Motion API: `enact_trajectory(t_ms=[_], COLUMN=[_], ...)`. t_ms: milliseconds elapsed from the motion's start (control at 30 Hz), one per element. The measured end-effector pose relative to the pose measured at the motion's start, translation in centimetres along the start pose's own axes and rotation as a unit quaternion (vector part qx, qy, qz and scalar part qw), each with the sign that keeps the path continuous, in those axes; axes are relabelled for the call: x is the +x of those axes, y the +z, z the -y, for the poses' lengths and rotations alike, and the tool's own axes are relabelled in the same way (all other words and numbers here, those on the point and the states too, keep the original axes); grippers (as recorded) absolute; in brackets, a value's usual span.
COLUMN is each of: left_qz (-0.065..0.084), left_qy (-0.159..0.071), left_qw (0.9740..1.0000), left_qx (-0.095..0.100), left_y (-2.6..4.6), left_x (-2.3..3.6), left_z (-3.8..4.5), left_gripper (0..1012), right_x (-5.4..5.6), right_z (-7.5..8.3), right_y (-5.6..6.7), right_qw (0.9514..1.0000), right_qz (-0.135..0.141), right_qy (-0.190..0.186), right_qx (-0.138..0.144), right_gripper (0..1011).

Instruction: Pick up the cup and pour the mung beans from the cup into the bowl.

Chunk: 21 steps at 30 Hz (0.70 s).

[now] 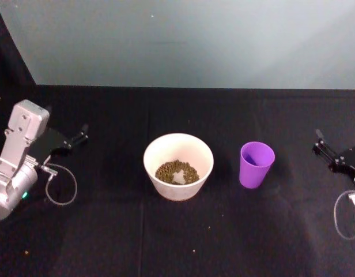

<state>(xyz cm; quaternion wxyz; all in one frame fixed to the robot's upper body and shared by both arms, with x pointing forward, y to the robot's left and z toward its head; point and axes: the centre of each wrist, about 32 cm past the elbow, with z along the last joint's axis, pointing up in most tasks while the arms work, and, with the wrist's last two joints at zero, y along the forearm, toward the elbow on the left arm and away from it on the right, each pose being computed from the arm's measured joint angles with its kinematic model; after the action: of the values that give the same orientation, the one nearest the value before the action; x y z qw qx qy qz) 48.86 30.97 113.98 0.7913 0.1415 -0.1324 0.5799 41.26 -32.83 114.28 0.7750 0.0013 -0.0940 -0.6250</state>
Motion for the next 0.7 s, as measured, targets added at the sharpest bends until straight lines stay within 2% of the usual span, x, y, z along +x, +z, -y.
enact_trajectory(t_ms=[700], left_qz=[0.0], left_qy=[0.0], left_qw=[1.0], left_qx=[0.0], left_y=[0.0], left_x=[0.0], left_z=[0.0], left_gripper=[1000], right_x=[-0.05], right_z=[-0.04], right_y=[0.07], right_qw=[1.0], right_qz=[-0.003], right_qy=[-0.001], right_qx=[-0.002], right_gripper=[1002])
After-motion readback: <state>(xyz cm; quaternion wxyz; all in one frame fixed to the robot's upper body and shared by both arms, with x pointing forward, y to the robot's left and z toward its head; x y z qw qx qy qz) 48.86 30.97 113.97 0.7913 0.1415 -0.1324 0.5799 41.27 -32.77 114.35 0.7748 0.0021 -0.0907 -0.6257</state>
